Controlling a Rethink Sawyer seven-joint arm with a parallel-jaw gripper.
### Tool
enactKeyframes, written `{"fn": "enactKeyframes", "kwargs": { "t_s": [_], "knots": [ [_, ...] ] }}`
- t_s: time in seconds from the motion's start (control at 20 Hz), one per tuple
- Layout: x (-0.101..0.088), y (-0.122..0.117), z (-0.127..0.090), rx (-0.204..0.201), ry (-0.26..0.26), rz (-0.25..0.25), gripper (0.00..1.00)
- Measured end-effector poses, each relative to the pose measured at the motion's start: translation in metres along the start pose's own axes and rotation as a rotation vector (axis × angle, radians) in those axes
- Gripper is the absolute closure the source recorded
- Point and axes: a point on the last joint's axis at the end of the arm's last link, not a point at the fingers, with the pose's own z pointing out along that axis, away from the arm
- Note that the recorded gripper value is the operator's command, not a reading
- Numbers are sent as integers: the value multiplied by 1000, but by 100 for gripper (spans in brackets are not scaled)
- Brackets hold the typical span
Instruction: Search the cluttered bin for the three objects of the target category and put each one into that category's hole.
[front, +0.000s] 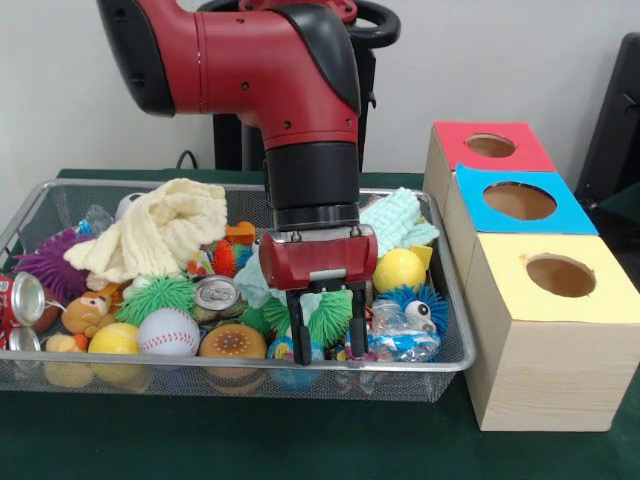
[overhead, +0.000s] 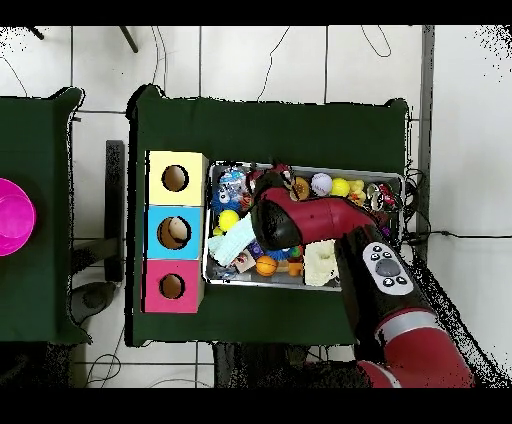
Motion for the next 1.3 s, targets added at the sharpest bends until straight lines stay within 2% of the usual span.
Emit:
{"fn": "enactKeyframes", "kwargs": {
  "t_s": [0.25,0.55,0.75,0.8,1.05,1.1,1.3],
  "knots": [
    [10,-2,7,-61,36,100,0],
    [5,-13,9,-130,40,227,0],
    [5,-13,7,-171,38,276,0],
    [6,-9,4,-198,38,297,0],
    [8,8,0,-259,52,323,0],
    [9,19,-4,-290,63,330,0],
    [10,37,-9,-333,83,330,0]
  ]
}}
